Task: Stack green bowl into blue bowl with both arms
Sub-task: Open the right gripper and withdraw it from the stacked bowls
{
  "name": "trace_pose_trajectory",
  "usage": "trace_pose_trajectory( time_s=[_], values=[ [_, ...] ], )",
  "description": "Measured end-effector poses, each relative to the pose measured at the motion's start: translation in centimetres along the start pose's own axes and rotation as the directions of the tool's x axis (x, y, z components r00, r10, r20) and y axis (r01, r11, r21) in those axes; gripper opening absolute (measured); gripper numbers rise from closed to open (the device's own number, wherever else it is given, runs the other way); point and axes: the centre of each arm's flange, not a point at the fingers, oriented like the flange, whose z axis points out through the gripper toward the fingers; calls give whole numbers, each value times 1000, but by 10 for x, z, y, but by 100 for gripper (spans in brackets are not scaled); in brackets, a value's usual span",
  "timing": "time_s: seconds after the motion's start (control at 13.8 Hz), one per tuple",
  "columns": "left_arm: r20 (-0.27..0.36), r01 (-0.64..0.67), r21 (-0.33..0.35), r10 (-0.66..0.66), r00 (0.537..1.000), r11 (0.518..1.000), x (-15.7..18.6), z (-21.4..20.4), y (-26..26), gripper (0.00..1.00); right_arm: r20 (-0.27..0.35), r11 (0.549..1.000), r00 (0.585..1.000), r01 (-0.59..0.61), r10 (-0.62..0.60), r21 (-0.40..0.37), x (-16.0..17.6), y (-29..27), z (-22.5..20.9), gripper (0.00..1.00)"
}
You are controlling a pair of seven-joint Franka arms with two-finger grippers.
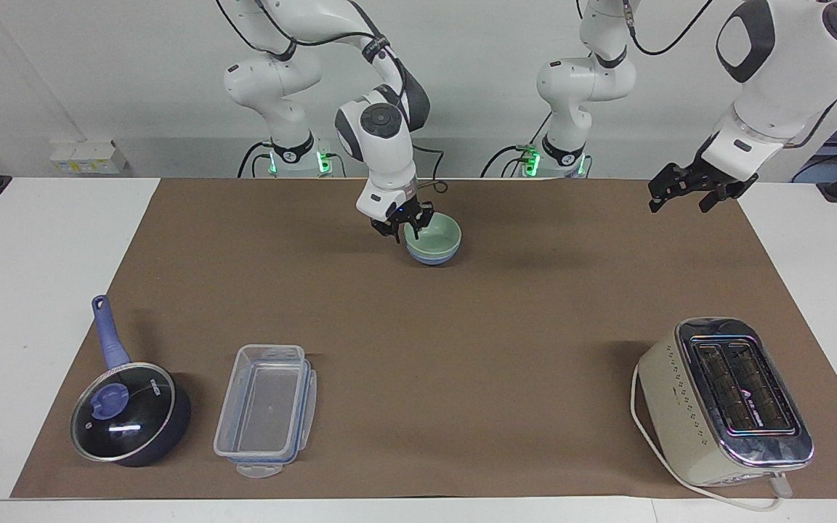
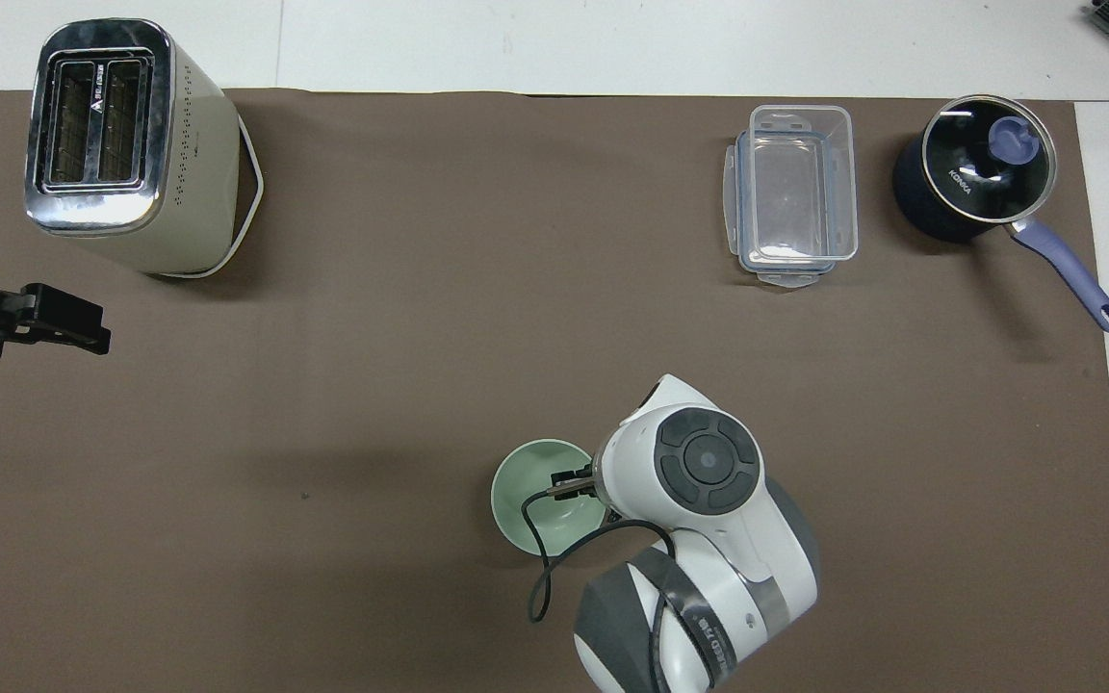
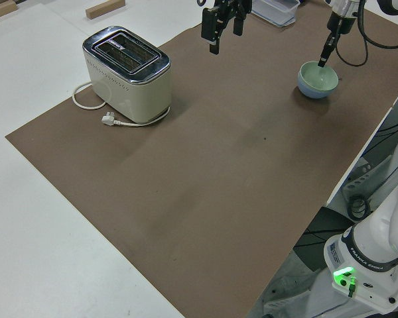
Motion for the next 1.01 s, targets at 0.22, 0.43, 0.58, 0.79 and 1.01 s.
trace_pose_trajectory(
  time_s=[0.22, 0.43, 0.58, 0.79, 1.01],
  values=[
    [0, 0, 0, 0, 1000, 1000, 0, 0, 0, 100, -39, 997, 996, -80, 80, 18, 12, 36, -51, 89],
    [0, 0, 0, 0, 1000, 1000, 0, 0, 0, 100, -111, 991, 985, -133, 134, 12, 19, 92, -105, 100],
    [0, 0, 0, 0, 1000, 1000, 0, 0, 0, 100, -121, 987, 980, -160, 159, 0, 19, 131, -138, 100],
    [0, 0, 0, 0, 1000, 1000, 0, 0, 0, 100, -156, 980, 969, -197, 189, -37, 25, 201, -191, 100],
    [0, 0, 0, 0, 1000, 1000, 0, 0, 0, 100, -184, 969, 957, -237, 222, -63, 33, 246, -235, 100]
  ],
)
